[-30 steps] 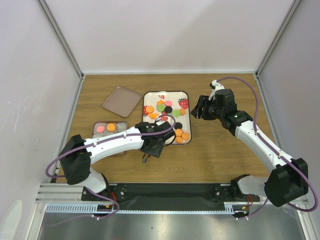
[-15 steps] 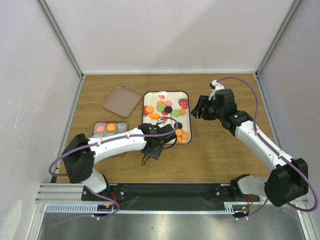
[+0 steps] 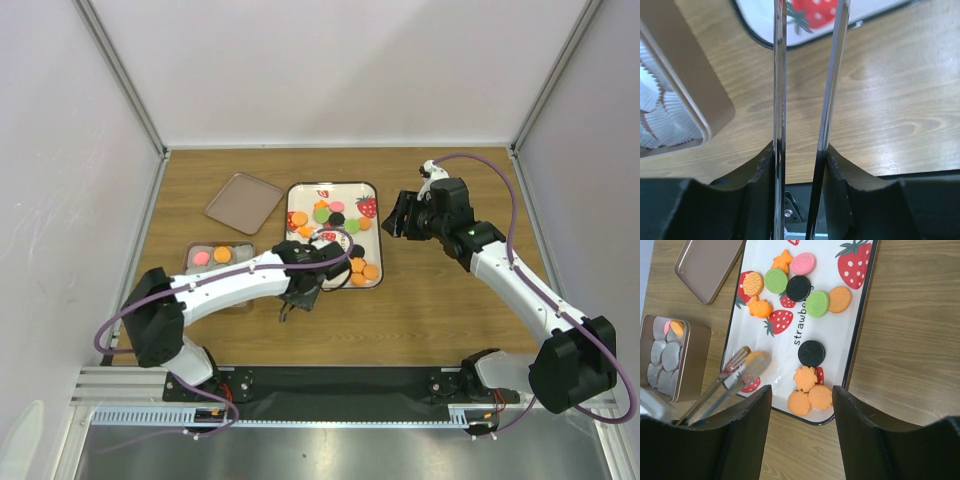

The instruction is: Pack the cookies

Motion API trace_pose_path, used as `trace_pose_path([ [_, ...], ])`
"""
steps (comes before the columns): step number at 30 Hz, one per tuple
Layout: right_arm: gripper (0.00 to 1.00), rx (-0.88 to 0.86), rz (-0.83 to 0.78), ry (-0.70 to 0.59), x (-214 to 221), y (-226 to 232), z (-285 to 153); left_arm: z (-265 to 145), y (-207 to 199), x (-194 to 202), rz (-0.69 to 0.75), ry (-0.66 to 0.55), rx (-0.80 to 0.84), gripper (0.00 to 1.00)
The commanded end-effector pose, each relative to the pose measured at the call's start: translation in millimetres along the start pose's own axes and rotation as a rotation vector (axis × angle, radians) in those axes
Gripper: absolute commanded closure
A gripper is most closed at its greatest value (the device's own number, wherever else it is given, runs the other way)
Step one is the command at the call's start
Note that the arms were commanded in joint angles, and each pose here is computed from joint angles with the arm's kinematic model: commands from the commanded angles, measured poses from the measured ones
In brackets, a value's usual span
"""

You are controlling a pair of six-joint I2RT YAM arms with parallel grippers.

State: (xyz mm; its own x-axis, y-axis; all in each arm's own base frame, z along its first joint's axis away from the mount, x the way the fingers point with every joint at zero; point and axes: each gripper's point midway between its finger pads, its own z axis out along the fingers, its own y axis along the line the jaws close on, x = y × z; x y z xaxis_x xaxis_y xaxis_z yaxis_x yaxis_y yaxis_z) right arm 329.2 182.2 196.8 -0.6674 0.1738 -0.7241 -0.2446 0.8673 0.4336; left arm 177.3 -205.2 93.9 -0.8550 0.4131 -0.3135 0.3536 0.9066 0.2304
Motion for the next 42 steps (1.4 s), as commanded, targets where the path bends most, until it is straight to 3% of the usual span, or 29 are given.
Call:
trace_pose_path([
  [1,0.43,-0.009,-0.020,-0.018,-6.4,1.9,-0.5,-28.5,25.5,-30.2,-0.108,-0.124,0.004,0.65],
  [8,0.43,-0.015,-0.020,-0.016,-6.0,2.8,-0.1,-44.2,72.3,-32.6,-0.318,-0.180,0.015,0.66],
  [18,0.43,-0.020,-0.015,-0.006,-3.9,3.8,1.8,-40.6,129.8,-2.5,-0.583,-0.175,0.021,0.65],
  [28,0.43,-0.031,-0.016,-0.007,-3.9,5.7,1.1,-18.0,134.6,18.5,-0.674,-0.102,0.075,0.64],
  [42,0.43,-0.034,-0.018,-0.008,-4.2,6.8,0.7,-4.8,133.2,20.6,-0.697,-0.083,0.093,0.63],
])
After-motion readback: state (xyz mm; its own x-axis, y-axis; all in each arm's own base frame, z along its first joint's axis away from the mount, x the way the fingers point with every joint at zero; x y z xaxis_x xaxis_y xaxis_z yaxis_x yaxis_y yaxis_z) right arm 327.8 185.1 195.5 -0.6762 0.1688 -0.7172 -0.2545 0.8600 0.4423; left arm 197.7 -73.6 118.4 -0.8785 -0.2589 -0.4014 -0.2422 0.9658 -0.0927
